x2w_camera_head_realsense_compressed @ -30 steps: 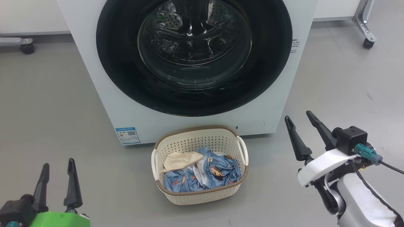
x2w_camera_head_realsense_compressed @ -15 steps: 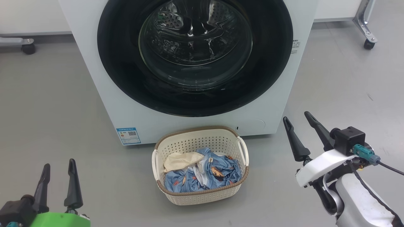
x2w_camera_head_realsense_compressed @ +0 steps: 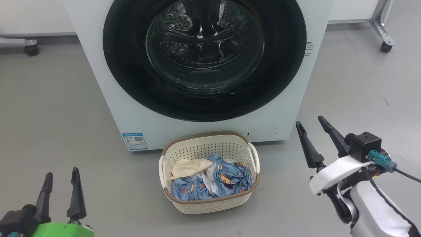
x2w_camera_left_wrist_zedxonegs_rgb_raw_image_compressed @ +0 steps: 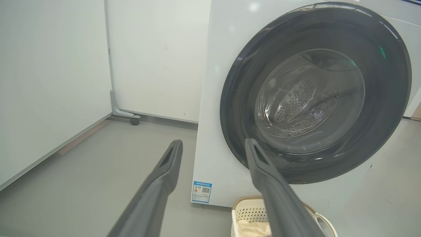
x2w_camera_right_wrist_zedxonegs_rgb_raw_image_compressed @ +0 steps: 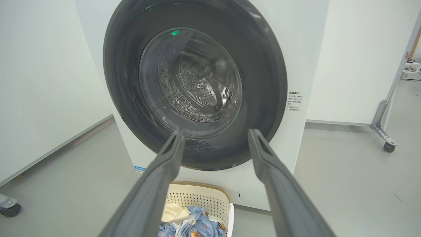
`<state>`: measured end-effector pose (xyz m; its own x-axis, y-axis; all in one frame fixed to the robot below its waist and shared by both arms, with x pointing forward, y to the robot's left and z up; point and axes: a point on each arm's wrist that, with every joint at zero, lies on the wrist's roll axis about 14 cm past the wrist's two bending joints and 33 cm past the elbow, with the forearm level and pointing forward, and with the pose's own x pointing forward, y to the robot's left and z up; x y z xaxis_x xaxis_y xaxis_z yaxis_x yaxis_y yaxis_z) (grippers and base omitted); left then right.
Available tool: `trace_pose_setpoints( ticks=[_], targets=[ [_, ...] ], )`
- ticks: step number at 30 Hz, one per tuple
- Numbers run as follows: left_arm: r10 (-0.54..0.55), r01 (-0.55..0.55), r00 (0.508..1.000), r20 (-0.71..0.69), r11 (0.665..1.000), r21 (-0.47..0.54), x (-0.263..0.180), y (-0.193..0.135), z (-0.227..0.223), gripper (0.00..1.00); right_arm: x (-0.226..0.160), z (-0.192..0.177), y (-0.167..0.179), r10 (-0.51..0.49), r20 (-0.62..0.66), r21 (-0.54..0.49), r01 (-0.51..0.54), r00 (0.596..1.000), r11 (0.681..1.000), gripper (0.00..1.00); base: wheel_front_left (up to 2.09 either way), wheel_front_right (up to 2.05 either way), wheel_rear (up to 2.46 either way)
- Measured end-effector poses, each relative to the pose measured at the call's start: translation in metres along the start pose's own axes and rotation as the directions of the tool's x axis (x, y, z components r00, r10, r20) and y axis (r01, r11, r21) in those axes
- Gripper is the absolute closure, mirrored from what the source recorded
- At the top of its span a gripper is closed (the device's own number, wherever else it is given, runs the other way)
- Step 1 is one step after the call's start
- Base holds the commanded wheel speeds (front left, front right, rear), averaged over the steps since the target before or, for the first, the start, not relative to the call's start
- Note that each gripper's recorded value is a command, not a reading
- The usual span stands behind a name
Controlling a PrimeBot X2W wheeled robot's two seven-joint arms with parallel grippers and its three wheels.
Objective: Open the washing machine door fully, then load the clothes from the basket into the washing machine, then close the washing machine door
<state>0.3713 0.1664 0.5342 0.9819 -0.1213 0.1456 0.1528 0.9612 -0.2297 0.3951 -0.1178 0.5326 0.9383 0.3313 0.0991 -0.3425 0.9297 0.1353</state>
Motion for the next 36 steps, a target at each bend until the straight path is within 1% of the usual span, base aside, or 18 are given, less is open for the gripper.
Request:
trace_pose_setpoints(
  ticks=[17,36],
  targets=[
    [0.011,-0.011,1.000,0.006,1.000,0.000,-0.0012,0.0050,0.0022,0.00,0.0017,0.0013,0.0036,0.004,0.008,0.005,-0.004,1.000,1.000,0.00,0.46,0.46,-0.91],
    [-0.001,0.001,1.000,0.001,1.000,0.022,0.0011,0.0029,0.0007,0.00,-0.0003,0.0028,-0.0033,-0.017,0.014,0.003,0.017,1.000,1.000,0.00,0.83,0.83,-1.67]
  ],
)
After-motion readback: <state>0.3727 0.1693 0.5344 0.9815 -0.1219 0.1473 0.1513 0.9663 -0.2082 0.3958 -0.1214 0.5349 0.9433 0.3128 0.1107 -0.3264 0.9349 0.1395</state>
